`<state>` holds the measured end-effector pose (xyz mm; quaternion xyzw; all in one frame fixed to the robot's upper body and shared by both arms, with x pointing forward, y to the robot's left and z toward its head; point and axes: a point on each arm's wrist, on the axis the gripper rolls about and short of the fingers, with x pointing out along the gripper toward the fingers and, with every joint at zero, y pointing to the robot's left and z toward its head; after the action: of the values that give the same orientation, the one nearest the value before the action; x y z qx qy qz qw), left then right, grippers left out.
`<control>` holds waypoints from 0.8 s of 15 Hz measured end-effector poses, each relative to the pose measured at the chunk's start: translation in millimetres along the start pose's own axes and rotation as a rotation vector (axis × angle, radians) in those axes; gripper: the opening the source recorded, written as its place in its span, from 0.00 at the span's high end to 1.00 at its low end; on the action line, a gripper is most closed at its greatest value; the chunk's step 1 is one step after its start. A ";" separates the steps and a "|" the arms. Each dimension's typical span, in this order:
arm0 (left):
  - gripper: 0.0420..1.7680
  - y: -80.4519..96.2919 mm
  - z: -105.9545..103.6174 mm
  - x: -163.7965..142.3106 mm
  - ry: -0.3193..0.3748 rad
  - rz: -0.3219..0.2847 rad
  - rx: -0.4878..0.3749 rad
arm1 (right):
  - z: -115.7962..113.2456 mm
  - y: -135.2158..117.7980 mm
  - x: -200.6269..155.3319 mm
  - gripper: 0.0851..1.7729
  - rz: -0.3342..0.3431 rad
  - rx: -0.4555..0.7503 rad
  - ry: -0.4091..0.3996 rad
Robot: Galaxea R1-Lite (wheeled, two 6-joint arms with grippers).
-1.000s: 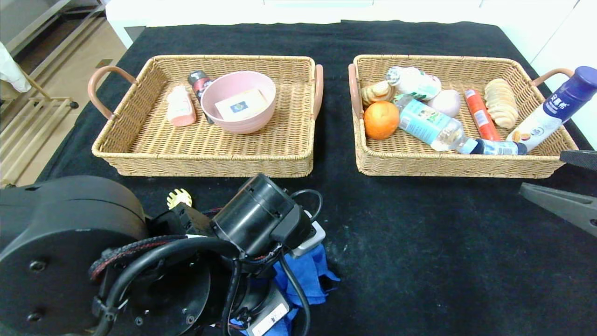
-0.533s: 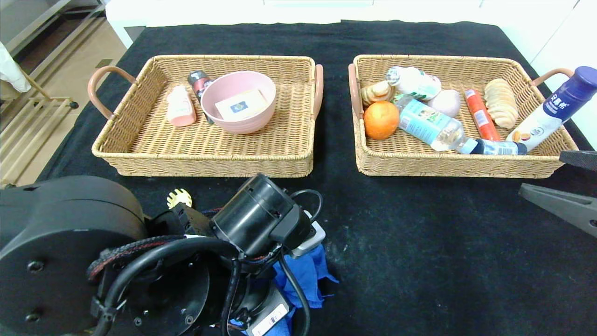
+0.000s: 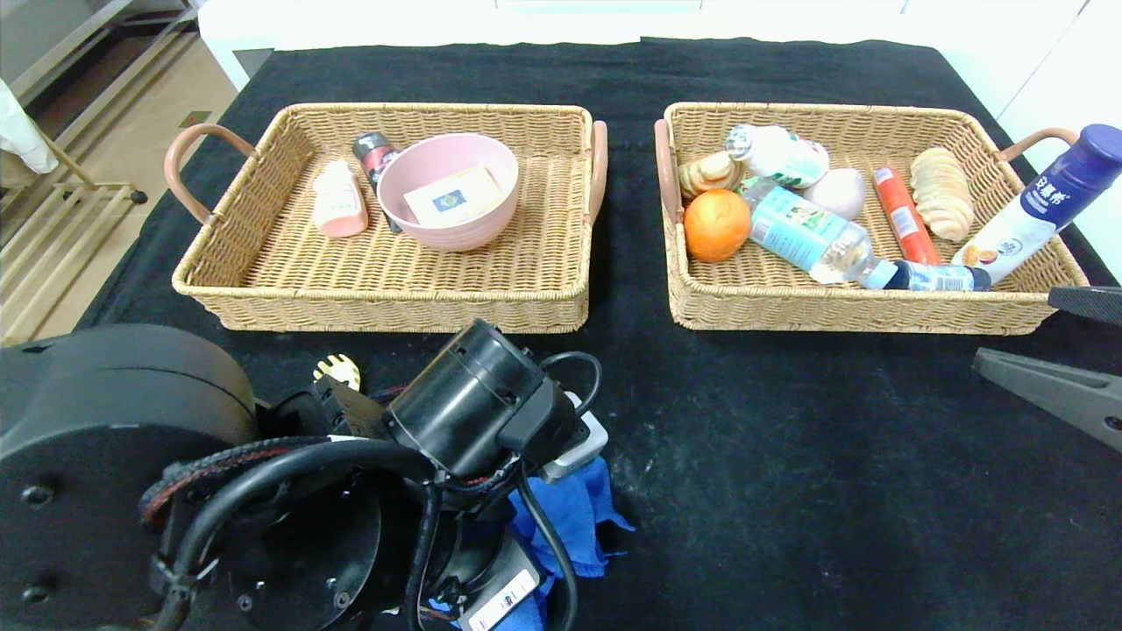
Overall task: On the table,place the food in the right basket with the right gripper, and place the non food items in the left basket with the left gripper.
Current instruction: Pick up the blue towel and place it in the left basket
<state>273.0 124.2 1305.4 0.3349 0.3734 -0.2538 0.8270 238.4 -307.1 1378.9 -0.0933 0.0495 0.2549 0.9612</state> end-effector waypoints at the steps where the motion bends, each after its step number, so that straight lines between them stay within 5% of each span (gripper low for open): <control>1: 0.74 1.5 0.2 -3.5 -0.010 0.001 -0.004 | 0.0 -0.1 0.0 0.04 -0.001 0.000 0.000; 12: 0.75 41.1 5.6 -65.6 -0.172 0.083 -0.113 | 0.4 -0.2 0.1 0.04 -0.003 -0.001 -0.002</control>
<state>264.2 157.8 1374.8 0.2798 0.3008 -0.2258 0.8833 238.6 -307.1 1379.3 -0.0934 0.0485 0.2537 0.9615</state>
